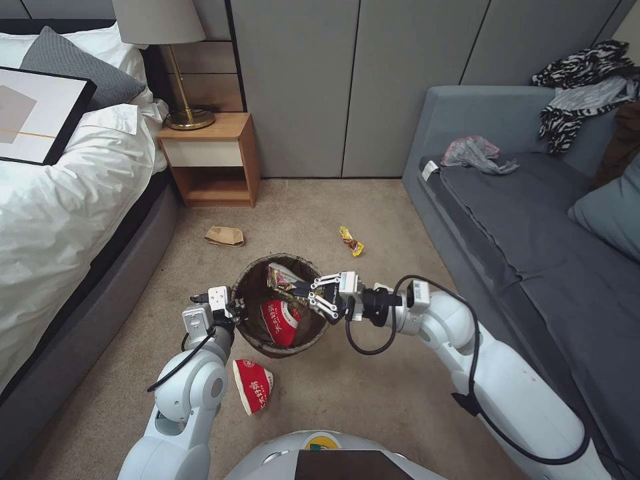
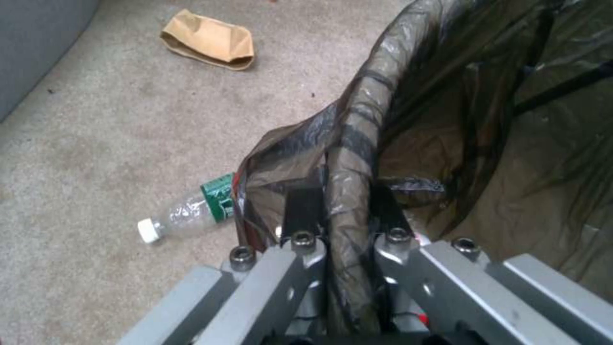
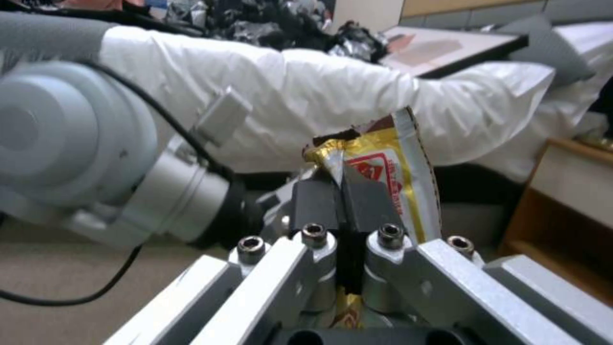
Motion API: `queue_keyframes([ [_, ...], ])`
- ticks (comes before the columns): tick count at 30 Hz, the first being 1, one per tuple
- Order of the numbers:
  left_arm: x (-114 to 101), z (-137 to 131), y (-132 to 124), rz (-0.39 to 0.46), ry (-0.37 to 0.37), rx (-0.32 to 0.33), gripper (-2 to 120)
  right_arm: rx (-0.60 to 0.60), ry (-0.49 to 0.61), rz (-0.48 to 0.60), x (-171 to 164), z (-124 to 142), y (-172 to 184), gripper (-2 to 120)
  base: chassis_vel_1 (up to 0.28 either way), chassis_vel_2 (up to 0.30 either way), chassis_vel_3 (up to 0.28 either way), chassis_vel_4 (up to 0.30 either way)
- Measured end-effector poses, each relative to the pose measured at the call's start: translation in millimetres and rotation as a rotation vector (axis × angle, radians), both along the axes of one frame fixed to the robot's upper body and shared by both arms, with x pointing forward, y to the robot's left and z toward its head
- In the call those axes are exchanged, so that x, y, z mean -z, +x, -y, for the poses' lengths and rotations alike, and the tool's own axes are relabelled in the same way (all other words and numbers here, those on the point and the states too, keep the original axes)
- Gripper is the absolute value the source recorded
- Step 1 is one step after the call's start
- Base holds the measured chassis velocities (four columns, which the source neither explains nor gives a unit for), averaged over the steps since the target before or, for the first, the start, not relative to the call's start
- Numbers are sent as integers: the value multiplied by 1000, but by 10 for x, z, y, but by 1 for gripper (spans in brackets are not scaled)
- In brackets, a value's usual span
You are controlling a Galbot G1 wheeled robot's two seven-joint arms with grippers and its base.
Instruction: Pick up the trash bin, then pick up the garbage from the floor and place it into the trash bin.
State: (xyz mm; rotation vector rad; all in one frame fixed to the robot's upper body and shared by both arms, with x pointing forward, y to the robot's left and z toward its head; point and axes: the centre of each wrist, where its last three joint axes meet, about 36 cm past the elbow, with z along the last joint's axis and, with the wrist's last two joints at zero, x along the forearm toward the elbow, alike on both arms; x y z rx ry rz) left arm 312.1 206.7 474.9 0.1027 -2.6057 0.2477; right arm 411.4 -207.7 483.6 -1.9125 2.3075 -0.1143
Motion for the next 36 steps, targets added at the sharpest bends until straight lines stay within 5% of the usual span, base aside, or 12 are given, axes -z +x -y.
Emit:
queue_keyframes([
  [13, -6, -6, 6, 3, -1, 1, 3, 15, -51, -85, 437, -144, 167, 0, 0, 0, 0, 0],
  [36, 6, -7, 15, 1, -3, 3, 3, 9, -74, -101, 567, -421, 353, 0, 0, 0, 0, 0],
])
